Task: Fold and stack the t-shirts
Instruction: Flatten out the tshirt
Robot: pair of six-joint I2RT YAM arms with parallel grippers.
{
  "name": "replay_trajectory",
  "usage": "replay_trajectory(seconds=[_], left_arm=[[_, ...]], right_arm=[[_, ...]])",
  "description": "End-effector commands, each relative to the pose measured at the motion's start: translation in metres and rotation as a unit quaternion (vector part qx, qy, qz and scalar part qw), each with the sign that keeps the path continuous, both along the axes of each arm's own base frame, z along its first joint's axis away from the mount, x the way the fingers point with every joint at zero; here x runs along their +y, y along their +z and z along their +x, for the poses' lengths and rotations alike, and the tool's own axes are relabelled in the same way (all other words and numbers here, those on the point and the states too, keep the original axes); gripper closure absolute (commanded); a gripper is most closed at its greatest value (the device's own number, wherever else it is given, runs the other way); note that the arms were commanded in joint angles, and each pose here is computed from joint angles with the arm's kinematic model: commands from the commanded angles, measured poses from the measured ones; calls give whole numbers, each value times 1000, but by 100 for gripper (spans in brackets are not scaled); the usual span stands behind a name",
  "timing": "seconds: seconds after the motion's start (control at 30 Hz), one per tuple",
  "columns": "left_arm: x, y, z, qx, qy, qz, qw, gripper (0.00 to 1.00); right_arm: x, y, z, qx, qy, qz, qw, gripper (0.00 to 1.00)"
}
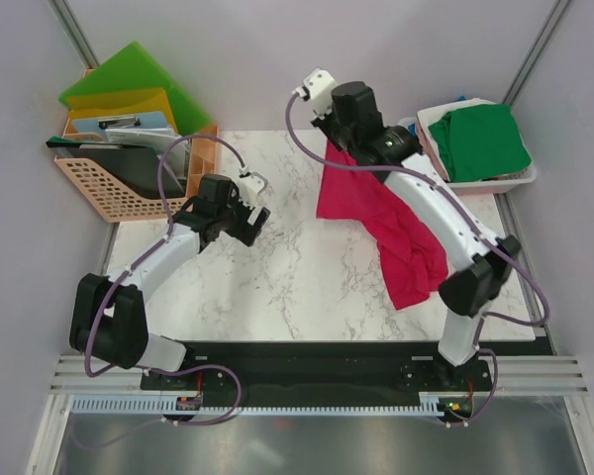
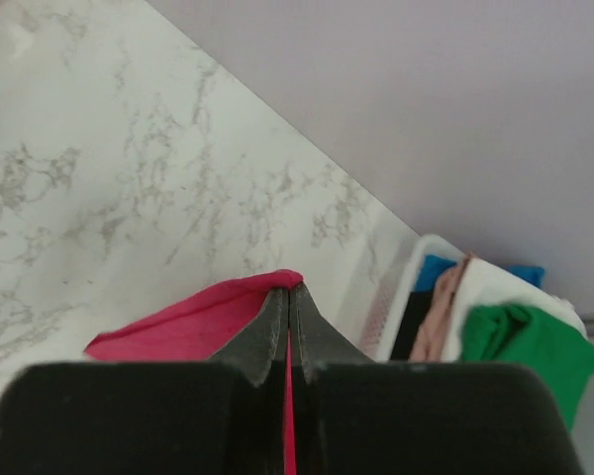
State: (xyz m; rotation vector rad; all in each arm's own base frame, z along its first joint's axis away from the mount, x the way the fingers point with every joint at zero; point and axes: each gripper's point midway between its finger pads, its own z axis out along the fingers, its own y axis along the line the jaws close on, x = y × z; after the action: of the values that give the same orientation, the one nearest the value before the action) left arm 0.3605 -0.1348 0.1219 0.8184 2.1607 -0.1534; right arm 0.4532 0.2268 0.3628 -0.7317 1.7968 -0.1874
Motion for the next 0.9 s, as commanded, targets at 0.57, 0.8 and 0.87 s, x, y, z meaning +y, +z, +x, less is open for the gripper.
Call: replay_trajectory(seconds=[0.57,0.8,0.87], left_arm=[[-4,19,4,-12,-15,1,1000,0],[-5,22,1,-16,-19,-3,1000,0],[-6,20,2,-12,-20,-4,1000,0]], right_arm=[[-11,134,-15,-166,-52,37,984,100],[-151,105,18,-149,-243,-11,959,100],[-181,114,7,-170,-275,6,946,100]])
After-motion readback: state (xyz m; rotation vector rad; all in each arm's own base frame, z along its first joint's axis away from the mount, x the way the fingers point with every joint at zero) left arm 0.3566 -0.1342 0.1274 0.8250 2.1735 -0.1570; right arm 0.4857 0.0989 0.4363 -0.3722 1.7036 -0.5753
